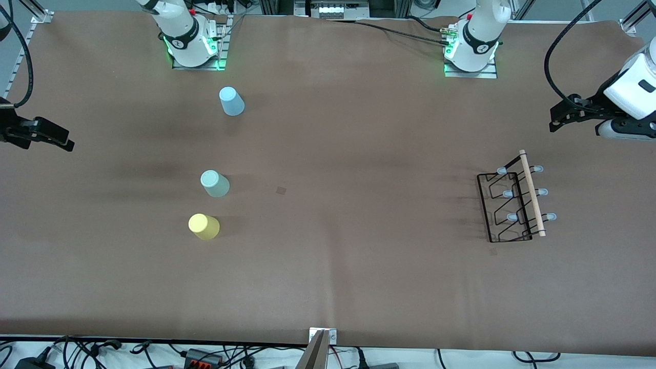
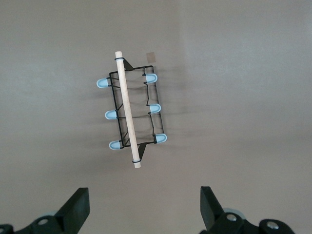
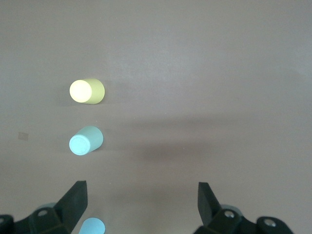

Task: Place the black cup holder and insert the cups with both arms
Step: 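Move the left gripper to the rack handle while the right gripper nears the teal cup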

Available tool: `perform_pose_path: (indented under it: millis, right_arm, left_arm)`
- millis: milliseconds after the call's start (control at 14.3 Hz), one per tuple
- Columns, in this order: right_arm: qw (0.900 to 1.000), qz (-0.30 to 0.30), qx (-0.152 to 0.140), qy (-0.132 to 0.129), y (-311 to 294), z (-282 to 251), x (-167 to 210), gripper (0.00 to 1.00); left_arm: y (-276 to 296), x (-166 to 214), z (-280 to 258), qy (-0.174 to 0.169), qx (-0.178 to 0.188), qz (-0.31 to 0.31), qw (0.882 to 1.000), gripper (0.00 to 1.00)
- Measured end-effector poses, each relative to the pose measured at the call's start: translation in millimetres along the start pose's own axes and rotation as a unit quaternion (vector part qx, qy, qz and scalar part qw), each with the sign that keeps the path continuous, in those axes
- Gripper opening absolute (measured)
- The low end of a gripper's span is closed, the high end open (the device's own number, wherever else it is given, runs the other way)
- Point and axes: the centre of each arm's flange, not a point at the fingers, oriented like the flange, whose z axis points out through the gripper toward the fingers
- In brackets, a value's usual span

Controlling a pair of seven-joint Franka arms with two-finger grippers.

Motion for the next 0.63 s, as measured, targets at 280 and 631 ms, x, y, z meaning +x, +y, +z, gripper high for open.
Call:
perform_pose_path:
  millis: [280,631]
  right_arm:
    - [1.0,0.0,0.0,-0.005,-0.3,1.4,-0.6,1.0]
    - [0.997,-0.013,0.001,-0.07,-14.1,50.2,7.3,1.0]
  left_arm:
    - [0.0,0.0,0.0,0.0,0.0,0.0,1.0,1.0]
    - [-0.5,-1.0,0.8,-0.005,0.0,-0.001,1.0,1.0]
